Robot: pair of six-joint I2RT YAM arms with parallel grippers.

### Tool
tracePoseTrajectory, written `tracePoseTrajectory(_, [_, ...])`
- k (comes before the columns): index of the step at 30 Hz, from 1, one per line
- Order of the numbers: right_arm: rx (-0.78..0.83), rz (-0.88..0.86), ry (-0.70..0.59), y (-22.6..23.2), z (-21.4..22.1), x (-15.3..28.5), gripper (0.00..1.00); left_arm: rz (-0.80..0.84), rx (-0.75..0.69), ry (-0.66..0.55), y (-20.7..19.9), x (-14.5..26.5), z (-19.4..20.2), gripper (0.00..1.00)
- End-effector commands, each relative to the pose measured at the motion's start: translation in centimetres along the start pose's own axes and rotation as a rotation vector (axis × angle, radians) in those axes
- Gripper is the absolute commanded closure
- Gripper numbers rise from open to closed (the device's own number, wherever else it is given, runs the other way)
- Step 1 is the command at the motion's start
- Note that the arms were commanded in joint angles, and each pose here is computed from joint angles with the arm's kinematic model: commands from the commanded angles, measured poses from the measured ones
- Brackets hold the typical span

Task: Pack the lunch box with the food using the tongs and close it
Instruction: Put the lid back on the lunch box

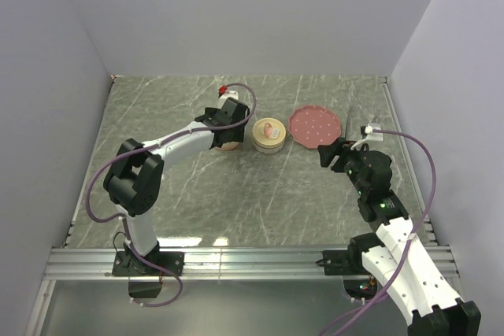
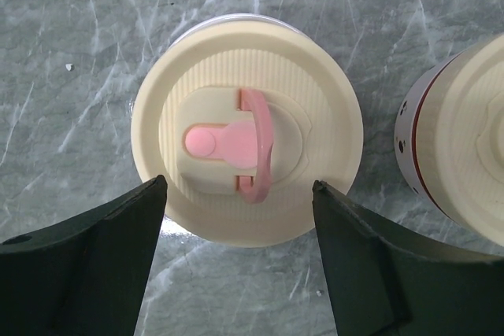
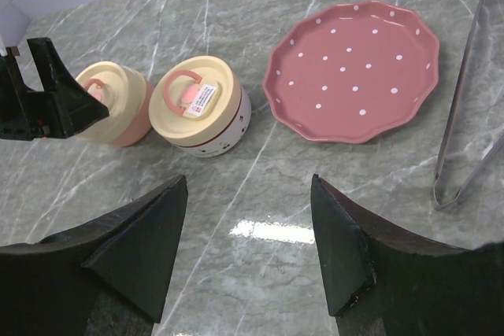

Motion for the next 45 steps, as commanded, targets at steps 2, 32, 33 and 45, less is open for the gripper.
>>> tracePoseTrajectory(2, [0.005,-0.016,-0.033,0.3,-0.5,0.0,0.29,0.016,0.043,-0.053,-0.4,-0.1,-1.9,0.22])
tracePoseTrajectory(32, [0.003,-0.022,-0.028,0.4,-0.4,0.0,0.29,0.021,0.044,-0.052,-0.4,-1.8,-2.9,1.0])
tracePoseTrajectory(33, [0.003,-0.023,-0.03,0.4,-0.4,0.0,0.29,0.022,0.043,-0.053,-0.5,-1.9,-3.1,1.0])
tracePoseTrajectory(45, [0.003,-0.023,-0.025,0.4,-0.3,-0.1,0.29,0.008,0.014,-0.018,-0.7,-2.6,-3.2,1.0])
Point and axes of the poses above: each gripper's point midway between its finger pads, its own x axis back along the fingers, its own y axis along the line the jaws close on, z = x × y, the point moved 5 cm from there along x, back along the fingers, and after that the axes turned 4 degrees about x, right-handed, at the moved point
